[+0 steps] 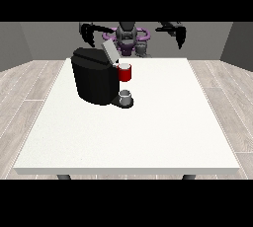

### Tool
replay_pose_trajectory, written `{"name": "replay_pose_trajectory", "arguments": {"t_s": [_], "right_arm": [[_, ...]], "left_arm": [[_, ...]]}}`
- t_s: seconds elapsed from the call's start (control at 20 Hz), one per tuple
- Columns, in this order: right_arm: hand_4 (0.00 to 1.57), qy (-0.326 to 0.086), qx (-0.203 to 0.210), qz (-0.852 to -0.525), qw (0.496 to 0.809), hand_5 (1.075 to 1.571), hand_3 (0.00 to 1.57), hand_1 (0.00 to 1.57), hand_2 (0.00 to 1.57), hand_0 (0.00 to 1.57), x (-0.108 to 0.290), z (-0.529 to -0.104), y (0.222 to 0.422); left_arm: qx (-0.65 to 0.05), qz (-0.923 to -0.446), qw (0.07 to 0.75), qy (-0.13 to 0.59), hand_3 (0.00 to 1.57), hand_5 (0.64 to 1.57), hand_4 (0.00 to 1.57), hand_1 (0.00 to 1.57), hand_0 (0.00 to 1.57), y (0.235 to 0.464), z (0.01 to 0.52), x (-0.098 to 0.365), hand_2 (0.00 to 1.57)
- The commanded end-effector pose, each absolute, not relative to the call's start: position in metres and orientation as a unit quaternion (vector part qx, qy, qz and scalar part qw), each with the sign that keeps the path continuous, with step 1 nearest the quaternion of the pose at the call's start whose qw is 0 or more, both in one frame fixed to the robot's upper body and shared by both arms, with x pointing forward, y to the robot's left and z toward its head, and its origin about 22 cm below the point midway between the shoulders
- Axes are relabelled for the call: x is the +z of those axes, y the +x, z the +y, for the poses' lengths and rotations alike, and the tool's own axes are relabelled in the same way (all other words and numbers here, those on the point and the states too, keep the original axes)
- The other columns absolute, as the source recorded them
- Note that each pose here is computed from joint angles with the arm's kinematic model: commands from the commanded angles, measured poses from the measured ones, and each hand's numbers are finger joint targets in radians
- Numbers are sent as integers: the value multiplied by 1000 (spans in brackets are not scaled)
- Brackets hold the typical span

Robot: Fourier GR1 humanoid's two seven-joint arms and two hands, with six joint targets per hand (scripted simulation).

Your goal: Insert the coffee pod into the coffee machine and close the lid

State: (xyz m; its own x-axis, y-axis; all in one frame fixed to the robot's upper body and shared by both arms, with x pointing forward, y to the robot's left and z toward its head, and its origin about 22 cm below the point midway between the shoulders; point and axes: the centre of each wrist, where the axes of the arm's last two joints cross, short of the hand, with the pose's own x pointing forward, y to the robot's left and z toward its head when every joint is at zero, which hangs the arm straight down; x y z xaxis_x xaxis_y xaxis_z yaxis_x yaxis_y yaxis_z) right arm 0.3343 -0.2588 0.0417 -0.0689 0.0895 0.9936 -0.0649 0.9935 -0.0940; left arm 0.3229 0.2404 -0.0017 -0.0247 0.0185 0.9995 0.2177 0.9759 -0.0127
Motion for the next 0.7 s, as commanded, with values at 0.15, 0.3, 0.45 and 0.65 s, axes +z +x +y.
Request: {"name": "replay_pose_trajectory", "arguments": {"t_s": [0.15,0.3,0.45,0.65], "right_arm": [[0,7,75,-738,671,1571,0,0,0,0,66,-237,358],[0,4,90,-743,664,1571,0,0,0,0,54,-247,362],[0,3,101,-743,661,1571,0,0,0,0,74,-213,373],[0,-12,109,-749,653,1571,0,0,0,0,79,-228,385]], "left_arm": [[-58,-732,677,-41,0,1571,0,0,0,311,273,8,0],[-74,-737,670,-53,0,1571,0,0,0,308,255,16,0],[-71,-734,674,-48,0,1571,0,0,0,309,254,18,0],[-69,-747,660,-43,0,1571,0,0,0,309,257,29,0]]}}
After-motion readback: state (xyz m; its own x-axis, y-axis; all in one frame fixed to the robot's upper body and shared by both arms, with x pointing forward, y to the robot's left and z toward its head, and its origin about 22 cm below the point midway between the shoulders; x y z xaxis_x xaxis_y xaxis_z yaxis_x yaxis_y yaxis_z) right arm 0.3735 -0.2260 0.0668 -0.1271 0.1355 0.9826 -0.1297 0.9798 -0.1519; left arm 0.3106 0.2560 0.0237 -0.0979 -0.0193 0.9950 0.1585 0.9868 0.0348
